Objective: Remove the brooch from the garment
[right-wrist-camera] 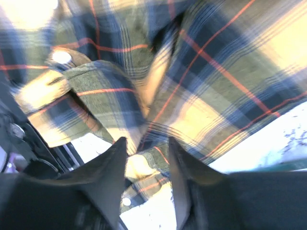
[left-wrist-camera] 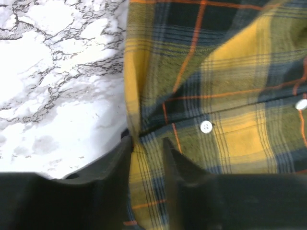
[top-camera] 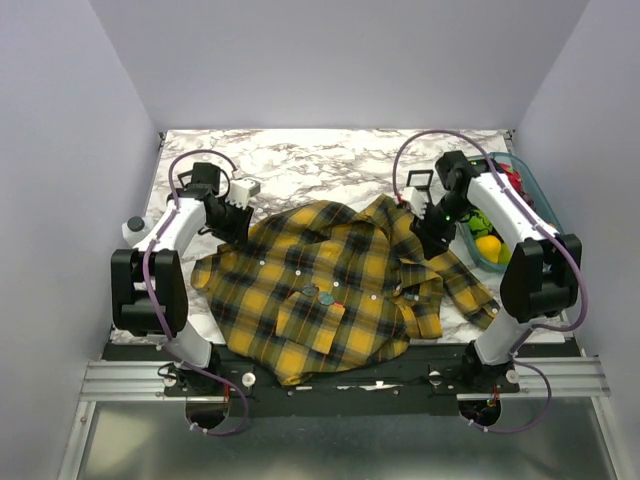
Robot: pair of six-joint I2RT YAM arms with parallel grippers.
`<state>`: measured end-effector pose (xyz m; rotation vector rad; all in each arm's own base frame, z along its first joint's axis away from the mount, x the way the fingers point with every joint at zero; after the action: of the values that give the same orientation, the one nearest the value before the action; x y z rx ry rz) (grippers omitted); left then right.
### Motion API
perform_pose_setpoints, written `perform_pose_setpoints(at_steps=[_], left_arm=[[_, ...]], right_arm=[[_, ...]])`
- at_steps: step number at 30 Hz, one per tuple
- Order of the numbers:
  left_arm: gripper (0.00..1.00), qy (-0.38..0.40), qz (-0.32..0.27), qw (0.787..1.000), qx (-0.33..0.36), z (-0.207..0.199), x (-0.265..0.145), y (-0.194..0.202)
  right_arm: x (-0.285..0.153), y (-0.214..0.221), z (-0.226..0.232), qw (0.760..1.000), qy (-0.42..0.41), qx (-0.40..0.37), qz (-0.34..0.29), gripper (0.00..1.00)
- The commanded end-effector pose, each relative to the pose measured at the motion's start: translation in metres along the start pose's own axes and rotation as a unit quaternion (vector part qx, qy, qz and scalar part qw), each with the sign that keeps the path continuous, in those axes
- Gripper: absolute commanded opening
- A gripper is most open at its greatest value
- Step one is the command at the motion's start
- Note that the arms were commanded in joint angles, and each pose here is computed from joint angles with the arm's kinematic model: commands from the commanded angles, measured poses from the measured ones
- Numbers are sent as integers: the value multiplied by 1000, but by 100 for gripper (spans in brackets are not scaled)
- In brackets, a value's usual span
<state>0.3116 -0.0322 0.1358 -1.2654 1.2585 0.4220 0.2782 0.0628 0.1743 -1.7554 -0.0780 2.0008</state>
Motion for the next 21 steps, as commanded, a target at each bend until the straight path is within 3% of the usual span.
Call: perform_pose_setpoints(at_steps=[1, 2, 3, 5, 11, 16, 21], left_arm=[[52, 11, -26, 999, 31, -10, -28, -8], [60, 3, -34, 999, 30, -8, -29, -11], [63, -3, -37, 999, 30, -8, -31, -13], [66, -6, -45, 999, 28, -7, -34, -19], [67, -1, -60, 998, 18, -8, -38, -31], [67, -2, -67, 998, 0, -5, -31, -38], [67, 7, -72, 997, -5, -4, -28, -46]], right_arm=[[-21, -19, -10, 996, -18, 52, -64, 57], [-22, -22, -21, 996, 8, 57, -63, 58], [-22, -22, -27, 995, 25, 81, -56, 65], [-24, -16, -40, 994, 67, 86, -23, 66], [-22, 28, -13, 992, 102, 28, 76, 70], [11, 77, 15, 983, 105, 11, 151, 71], [34, 87, 10, 980, 122, 21, 157, 71]])
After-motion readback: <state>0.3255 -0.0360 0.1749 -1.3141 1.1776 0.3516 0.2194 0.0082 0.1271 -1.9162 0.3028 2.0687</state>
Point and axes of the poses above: each gripper's point midway between its finger pads, its own x axis out along the fingers, its own z axis along the line the jaws close on, y = z × x, the point moved 7 cm from there along -x, back along the fingers, and after that the axes turned 3 degrees about -x, right-handed, at the moved point
